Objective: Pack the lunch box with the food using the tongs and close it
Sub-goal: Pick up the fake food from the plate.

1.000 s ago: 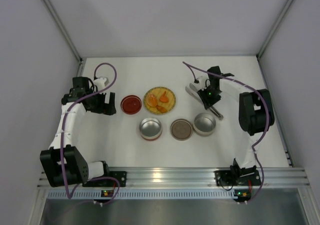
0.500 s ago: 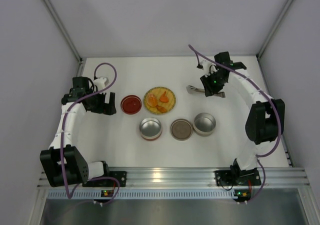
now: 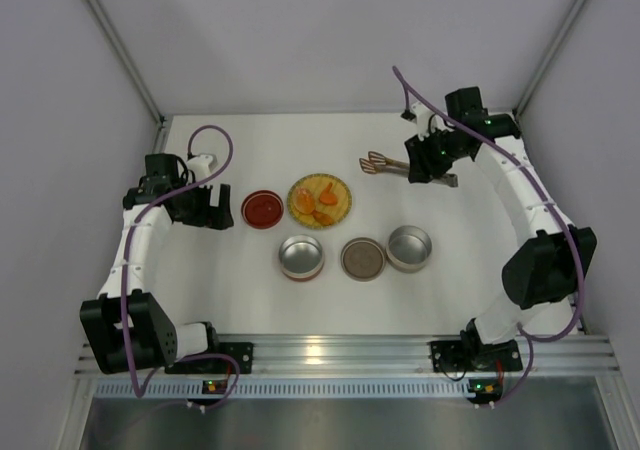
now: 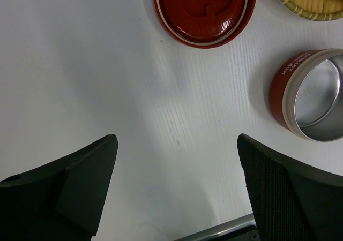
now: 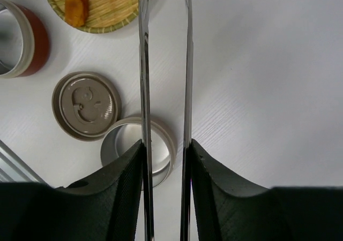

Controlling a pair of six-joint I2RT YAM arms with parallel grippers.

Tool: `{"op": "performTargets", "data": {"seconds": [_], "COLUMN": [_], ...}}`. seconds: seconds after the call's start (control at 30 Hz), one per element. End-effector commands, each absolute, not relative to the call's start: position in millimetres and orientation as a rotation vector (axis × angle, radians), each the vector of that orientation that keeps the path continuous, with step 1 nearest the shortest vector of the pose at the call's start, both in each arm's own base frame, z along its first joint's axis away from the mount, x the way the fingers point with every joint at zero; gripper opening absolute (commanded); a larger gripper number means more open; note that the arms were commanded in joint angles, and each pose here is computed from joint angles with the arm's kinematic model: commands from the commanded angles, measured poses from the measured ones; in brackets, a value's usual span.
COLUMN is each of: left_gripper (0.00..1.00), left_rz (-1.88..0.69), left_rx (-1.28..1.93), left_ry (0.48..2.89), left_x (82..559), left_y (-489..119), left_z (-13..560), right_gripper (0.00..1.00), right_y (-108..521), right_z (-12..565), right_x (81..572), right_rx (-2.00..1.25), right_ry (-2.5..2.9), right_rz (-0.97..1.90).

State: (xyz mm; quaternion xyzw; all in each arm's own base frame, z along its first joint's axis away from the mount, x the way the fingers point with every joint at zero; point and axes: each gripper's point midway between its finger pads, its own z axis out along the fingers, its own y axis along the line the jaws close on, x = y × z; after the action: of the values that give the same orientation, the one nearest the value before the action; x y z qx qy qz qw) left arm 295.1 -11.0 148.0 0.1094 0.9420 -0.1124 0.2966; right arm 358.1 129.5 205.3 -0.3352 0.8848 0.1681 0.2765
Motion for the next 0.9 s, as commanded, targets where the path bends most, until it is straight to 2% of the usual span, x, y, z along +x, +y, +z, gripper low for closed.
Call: {"op": "performTargets", "data": {"seconds": [0.0, 0.27, 0.87], "left_gripper": [0.98, 0.98, 0.98], "left_rz": [-0.337, -0.350, -0.299], "left_rx": [0.300, 0.300, 0.262], "left_ry": [2.453, 2.450, 2.455], "left_x": [305.4, 303.6, 302.5], "left_y": [-17.2, -19.1, -12.6], "left_z": [157.7, 161.2, 159.1], "right_gripper": [0.38, 0.45, 0.55], "right_y": [144.7, 182.0, 275.9], "right_z": [246.1, 250.4, 216.7], "right_x": [341.7, 326.1, 319.9], "right_rx": [-0.921, -0.995, -1.104], "right_ry": [2.288, 2.256, 2.318], "right_rz": [0.518, 0.572, 0.587]}}
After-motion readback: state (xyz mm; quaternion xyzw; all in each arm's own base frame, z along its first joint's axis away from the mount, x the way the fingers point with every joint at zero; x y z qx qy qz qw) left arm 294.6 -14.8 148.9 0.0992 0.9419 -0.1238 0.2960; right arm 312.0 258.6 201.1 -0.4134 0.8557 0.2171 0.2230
